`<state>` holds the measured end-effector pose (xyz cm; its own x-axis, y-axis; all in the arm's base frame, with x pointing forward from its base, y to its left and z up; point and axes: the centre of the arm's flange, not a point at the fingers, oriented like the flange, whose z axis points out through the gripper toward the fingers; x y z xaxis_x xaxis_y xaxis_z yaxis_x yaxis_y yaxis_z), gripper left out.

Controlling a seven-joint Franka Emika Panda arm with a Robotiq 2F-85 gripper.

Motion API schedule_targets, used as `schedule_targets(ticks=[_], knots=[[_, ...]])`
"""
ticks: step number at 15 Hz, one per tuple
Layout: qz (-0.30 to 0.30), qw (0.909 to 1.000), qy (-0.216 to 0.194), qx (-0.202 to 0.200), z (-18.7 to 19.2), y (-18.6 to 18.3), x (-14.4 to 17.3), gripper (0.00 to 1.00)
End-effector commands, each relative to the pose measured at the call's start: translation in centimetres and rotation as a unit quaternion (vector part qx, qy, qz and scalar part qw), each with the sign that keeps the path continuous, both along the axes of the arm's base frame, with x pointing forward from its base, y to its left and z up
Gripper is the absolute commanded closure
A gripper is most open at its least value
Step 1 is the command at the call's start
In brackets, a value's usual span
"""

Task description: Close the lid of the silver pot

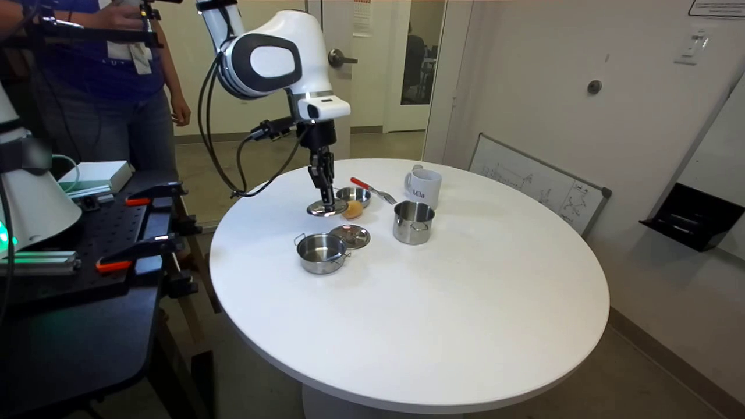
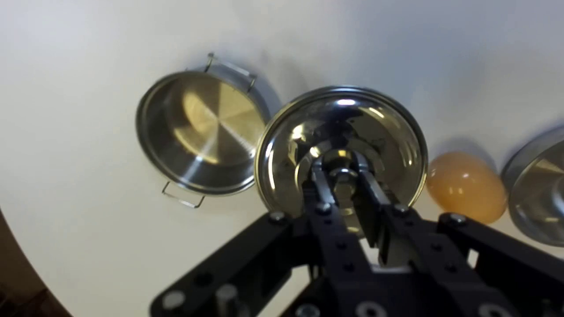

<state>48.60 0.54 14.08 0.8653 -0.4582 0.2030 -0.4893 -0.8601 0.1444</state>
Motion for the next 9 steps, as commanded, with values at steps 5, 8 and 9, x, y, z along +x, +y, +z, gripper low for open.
schedule_targets(ticks=[5, 8, 9], knots=[[0.016, 0.9959, -0.064, -0.063, 4.5, -1.1, 6.6, 0.95], [0.018, 0.9963, -0.067, -0.049, 4.7, -1.9, 6.3, 0.95], [0.016, 0.9962, -0.069, -0.050, 4.9, -2.1, 6.5, 0.81]])
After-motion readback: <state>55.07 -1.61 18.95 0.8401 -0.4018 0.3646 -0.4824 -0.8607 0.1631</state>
